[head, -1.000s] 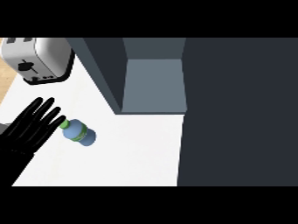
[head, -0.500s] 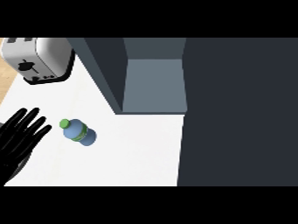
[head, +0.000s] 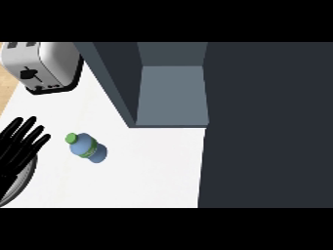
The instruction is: Pick up the bottled water, place it into the cabinet and close the cabinet
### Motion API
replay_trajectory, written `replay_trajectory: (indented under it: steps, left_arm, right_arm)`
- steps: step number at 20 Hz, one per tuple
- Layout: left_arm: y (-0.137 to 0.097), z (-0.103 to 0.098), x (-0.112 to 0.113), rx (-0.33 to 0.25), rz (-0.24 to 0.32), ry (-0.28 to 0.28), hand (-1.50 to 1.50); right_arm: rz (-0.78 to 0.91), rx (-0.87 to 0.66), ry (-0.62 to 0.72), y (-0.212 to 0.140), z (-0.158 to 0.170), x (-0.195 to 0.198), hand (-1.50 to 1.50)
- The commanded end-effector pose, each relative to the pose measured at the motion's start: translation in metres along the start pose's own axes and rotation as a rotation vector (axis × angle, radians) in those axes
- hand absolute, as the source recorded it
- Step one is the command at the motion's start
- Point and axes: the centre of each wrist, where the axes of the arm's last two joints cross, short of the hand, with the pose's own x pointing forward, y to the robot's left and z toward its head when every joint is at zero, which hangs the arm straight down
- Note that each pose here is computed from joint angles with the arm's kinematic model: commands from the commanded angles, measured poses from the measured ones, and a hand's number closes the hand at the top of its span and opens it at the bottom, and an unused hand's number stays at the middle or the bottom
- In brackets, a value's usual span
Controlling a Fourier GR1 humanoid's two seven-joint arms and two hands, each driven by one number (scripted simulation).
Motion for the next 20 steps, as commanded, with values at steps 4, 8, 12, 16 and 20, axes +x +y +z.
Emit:
replay_trajectory:
  steps: [4, 8, 12, 16, 20]
  left_arm:
    - [0.022, -0.008, -0.004, 0.053, -0.040, 0.010, -1.50]
    - [0.045, -0.008, -0.035, 0.043, -0.057, 0.011, -1.50]
    - [0.071, -0.004, -0.041, 0.052, -0.080, 0.023, -1.50]
    - [0.077, -0.037, -0.051, 0.057, -0.102, 0.058, -1.50]
    - [0.082, -0.044, -0.078, 0.052, -0.109, 0.065, -1.50]
  right_arm:
    - [0.013, 0.013, -0.006, -0.004, 0.002, 0.002, -1.50]
    - [0.008, 0.025, 0.005, -0.006, 0.019, -0.018, -1.50]
    - [-0.005, 0.025, 0.015, 0.001, 0.029, -0.019, -1.50]
    - [-0.002, 0.041, 0.000, -0.015, 0.017, -0.006, -1.50]
    - [0.005, 0.038, -0.014, 0.005, 0.017, 0.011, -1.50]
